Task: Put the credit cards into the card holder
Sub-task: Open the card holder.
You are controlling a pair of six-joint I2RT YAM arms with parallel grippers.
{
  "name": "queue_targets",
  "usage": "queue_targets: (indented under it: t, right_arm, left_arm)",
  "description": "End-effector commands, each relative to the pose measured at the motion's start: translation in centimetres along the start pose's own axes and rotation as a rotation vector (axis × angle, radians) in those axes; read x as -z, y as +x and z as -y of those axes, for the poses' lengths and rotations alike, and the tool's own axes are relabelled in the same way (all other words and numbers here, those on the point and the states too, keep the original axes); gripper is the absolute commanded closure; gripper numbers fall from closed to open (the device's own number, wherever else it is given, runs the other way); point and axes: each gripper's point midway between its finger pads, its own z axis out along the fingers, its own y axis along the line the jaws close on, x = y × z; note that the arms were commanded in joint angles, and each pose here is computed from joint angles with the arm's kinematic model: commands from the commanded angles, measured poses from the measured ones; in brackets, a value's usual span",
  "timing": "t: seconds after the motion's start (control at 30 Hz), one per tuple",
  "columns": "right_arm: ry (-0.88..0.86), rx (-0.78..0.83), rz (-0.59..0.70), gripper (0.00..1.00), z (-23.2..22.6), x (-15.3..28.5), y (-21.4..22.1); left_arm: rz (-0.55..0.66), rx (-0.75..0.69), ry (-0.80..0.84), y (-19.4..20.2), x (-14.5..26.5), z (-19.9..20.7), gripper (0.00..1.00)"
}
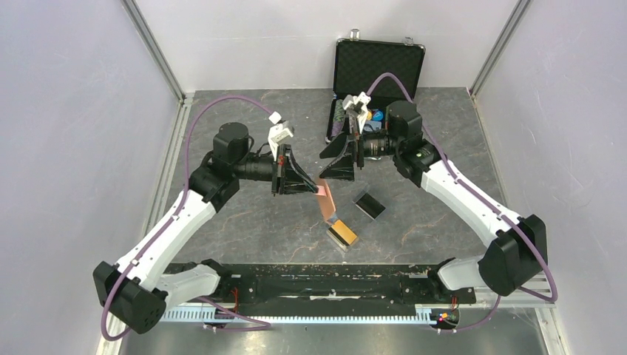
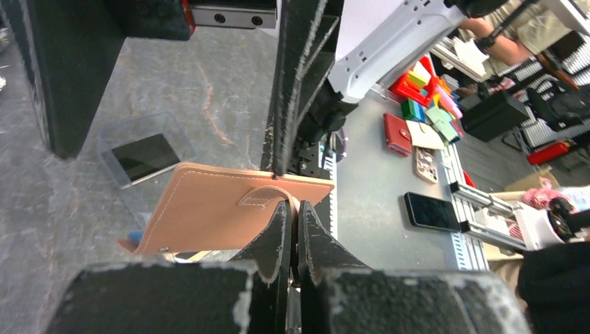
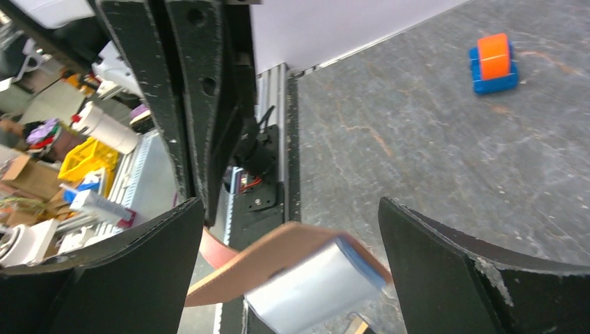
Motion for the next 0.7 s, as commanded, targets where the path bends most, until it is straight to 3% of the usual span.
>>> queue_targets:
  t: [0.0, 0.23, 0.47, 0.67]
  right_arm:
    - [-0.169, 0.062, 0.046, 0.02, -4.2, -0.1, -1.6]
    - [-0.245, 0.033, 0.032, 0.02, -5.4, -0.3, -0.7]
    - [-0.269, 0.0, -0.003, 0.04, -6.0, -0.1, 1.0]
    - [-0.242, -0.024, -0.028, 0.14, -5.4, 0.0, 2.5]
  left_arm:
    - [0.0, -0.116, 0.155, -1.4, -0.8, 2.2, 0.98]
    - [0.018, -0.165, 0.179, -2.0, -1.5, 2.4, 0.98]
    - [0.074, -0.204, 0.078, -3.4, -1.4, 1.5, 0.98]
    - [0.101, -0.263, 0.03, -4.2, -1.2, 1.0, 0.98]
